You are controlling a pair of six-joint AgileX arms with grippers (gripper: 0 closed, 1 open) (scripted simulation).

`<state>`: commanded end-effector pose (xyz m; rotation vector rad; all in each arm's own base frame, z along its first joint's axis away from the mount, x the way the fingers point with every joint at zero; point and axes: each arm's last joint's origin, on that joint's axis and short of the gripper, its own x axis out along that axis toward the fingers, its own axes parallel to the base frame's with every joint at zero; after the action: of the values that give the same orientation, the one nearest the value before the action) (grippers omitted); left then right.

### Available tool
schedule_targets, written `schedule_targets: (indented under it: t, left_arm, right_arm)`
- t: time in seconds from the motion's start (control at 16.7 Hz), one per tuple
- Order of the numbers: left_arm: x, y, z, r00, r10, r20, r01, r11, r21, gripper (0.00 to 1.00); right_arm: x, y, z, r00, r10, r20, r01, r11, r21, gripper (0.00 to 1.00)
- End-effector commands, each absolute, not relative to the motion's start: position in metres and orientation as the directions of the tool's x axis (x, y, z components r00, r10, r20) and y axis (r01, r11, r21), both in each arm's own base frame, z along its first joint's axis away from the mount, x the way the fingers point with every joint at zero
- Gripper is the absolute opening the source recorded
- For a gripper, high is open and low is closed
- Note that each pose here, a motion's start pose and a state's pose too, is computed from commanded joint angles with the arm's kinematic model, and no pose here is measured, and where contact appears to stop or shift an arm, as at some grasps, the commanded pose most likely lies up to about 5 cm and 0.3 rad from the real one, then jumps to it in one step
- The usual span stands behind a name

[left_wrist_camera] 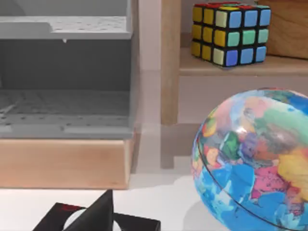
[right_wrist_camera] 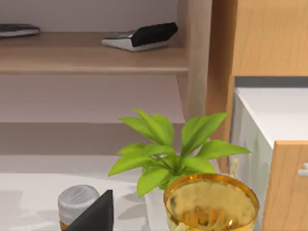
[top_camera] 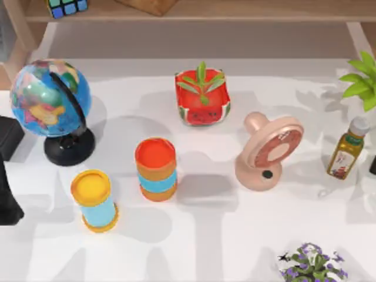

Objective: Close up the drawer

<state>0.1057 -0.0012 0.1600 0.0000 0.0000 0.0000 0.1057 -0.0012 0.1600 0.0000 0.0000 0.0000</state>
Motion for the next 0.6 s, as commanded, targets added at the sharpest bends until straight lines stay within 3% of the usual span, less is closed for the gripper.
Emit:
schedule_targets:
  t: [0.24, 0.6]
  left_arm:
    - [0.106, -0.001, 0.160, 1.000, 0.000, 0.000, 0.000, 1.000, 0.000, 1.00]
    - [0.106, -0.001, 0.160, 1.000, 0.000, 0.000, 0.000, 1.000, 0.000, 1.00]
  right_arm:
    - [0.106, -0.004, 0.171, 1.000, 0.001, 0.012, -0.001, 1.000, 0.000, 1.00]
    - [0.123, -0.025, 0.238, 1.000, -0.001, 0.012, 0.001, 1.000, -0.003, 1.00]
